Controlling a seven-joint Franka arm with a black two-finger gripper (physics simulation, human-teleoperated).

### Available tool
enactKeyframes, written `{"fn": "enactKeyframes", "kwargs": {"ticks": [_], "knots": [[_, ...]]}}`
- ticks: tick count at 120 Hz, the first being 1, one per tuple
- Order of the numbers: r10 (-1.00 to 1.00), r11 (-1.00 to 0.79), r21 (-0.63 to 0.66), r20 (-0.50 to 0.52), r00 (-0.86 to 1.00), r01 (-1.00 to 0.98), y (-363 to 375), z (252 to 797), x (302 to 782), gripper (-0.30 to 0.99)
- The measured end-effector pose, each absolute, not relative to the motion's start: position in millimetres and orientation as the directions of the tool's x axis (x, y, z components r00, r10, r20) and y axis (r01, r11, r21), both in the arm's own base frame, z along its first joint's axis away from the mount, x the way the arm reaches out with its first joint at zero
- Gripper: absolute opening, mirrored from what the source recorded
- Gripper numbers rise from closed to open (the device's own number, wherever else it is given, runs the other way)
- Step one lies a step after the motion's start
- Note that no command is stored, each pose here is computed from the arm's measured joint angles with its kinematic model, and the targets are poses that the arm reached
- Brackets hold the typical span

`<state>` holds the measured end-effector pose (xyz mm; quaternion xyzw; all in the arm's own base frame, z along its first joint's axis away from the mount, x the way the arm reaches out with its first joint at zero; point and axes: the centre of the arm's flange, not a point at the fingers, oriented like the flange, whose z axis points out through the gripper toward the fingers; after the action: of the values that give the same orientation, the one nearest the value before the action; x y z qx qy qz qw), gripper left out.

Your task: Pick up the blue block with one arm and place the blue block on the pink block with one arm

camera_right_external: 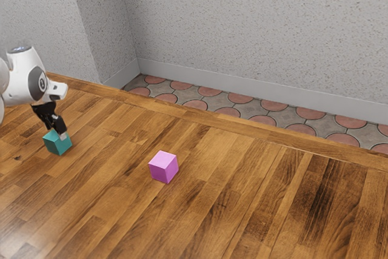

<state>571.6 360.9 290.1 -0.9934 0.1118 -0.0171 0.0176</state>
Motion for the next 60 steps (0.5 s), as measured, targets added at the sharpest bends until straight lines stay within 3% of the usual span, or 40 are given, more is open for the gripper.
{"fn": "enactKeyframes", "kwargs": {"ticks": [60], "knots": [[-0.299, -0.953, 0.052, 0.016, 0.954, -0.299, 374.1, 272.4, 572.5, 0.67]]}}
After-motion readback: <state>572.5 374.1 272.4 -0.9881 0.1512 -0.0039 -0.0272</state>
